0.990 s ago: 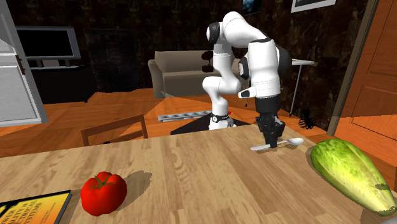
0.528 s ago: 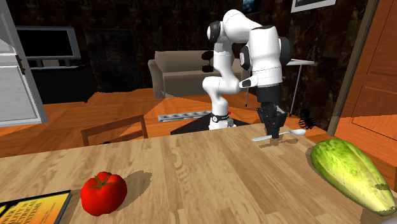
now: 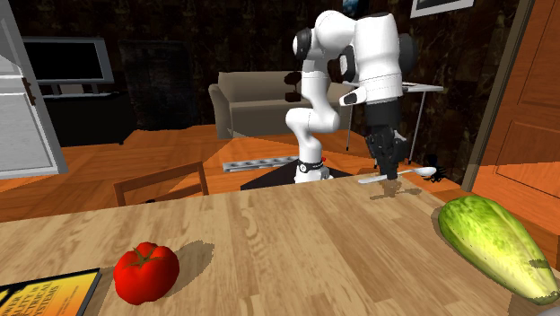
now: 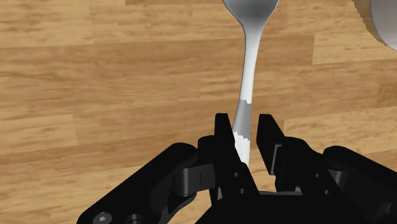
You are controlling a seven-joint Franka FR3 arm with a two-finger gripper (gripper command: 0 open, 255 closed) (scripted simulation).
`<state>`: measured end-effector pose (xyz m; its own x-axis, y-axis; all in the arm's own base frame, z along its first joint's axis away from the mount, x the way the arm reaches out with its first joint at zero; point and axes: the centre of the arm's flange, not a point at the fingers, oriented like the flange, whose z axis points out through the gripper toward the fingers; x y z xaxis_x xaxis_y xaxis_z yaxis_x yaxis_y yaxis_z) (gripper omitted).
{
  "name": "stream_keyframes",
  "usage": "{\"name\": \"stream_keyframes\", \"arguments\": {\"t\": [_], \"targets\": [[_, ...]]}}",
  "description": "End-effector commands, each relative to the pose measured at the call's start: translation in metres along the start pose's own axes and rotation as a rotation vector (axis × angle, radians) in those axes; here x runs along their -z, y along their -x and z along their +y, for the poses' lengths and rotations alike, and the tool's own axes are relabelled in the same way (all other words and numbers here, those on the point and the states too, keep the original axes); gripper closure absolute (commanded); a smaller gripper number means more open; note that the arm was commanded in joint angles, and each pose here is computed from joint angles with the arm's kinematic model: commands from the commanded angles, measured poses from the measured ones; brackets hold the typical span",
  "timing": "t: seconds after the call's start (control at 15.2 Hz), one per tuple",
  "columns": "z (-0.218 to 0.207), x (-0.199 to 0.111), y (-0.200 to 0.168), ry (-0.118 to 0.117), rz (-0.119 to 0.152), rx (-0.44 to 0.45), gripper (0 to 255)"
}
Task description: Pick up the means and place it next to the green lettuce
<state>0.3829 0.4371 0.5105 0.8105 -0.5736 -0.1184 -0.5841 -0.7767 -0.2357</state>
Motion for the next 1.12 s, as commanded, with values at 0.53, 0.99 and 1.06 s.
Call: {"name": "stream_keyframes", "arguments": {"t": [0.53, 0.99, 1.06], "targets": [[0.021, 0.036, 0.031, 0.001, 0.000, 0.000, 255], [0.083, 0.039, 0.090, 0.001, 0.000, 0.000, 255], [0.084, 0.034, 0.089, 0.001, 0.000, 0.000, 255]]}}
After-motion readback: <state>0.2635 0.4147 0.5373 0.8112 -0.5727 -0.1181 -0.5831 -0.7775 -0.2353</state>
